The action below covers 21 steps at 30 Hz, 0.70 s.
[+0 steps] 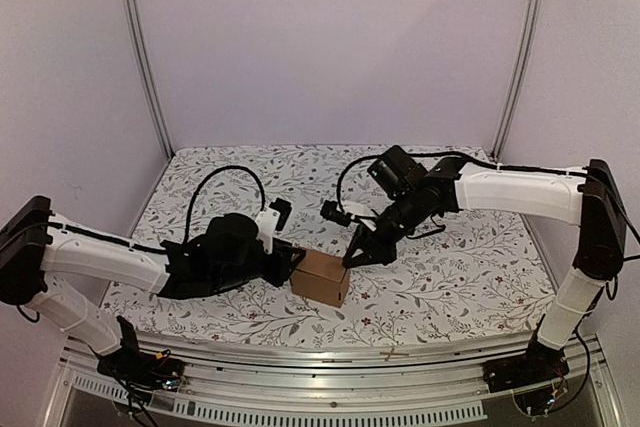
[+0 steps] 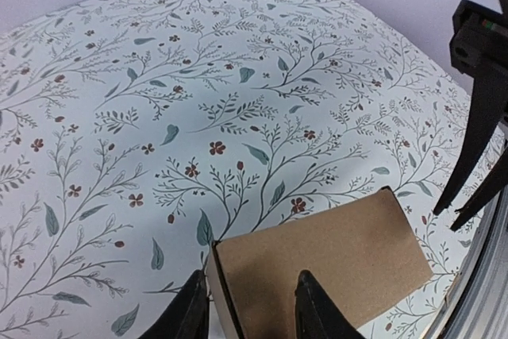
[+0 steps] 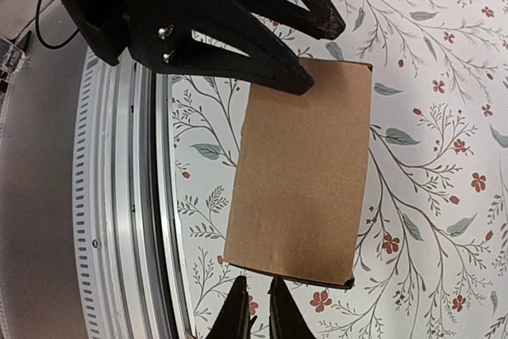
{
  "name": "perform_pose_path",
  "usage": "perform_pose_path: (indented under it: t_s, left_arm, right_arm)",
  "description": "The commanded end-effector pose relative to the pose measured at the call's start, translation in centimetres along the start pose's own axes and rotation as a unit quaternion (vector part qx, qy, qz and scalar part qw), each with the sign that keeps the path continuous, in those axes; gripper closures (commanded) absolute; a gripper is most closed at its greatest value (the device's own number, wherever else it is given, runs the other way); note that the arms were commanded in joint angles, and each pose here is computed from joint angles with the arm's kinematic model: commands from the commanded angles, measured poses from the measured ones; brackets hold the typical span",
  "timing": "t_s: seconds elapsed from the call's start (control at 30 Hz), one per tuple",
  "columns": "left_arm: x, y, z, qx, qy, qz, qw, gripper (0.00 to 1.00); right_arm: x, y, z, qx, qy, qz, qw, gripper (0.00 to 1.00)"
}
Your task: Fold the paper box
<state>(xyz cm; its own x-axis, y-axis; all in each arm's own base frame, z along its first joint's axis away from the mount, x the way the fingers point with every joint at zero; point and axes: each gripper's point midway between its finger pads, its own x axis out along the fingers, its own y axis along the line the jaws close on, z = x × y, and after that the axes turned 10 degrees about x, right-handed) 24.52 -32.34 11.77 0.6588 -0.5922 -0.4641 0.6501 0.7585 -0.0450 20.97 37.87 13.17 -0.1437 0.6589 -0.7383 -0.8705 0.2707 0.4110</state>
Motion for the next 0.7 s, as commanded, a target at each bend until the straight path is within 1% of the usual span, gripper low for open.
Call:
perform_pose_path:
  t_s: [0.0,0.07,0.13,0.23,0.43,0.53,0.6,0.67]
  left_arm:
    - [-1.7,0.4,5.5,0.031,-0.037,0.008,0.999,0.62]
    - [-2.5,0.5,7.8,0.037,-0.056,0.011,0.998,0.62]
    - [-2.8,0.6,8.8,0.044,-0.061,0.012,0.997,0.61]
    - [-2.6,1.0,7.9,0.051,-0.045,0.018,0.998,0.64]
    - [-1.5,1.7,2.4,0.034,-0.007,0.019,0.999,0.78]
    - [0.3,1.7,-2.0,0.040,0.038,0.016,0.998,0.83]
    - [1.6,1.6,-5.0,0.041,0.072,0.013,0.996,0.86]
    - [2.2,1.0,-6.6,0.039,0.084,0.005,0.996,0.86]
  right_arm:
    - [-3.8,1.4,1.9,-0.037,-0.040,-0.022,0.998,0.91]
    - [-4.1,1.5,2.0,-0.039,-0.042,-0.024,0.998,0.91]
    - [-4.0,1.7,1.9,-0.039,-0.042,-0.019,0.998,0.91]
    - [-4.0,1.9,1.8,-0.037,-0.042,-0.012,0.998,0.90]
    - [-3.6,1.8,2.3,-0.039,-0.046,-0.006,0.998,0.90]
    - [-2.4,1.0,2.1,-0.035,-0.038,-0.005,0.999,0.90]
    - [-0.7,0.0,1.1,-0.022,-0.016,-0.005,1.000,0.90]
    - [0.9,-0.8,-0.2,-0.008,0.006,0.002,1.000,0.90]
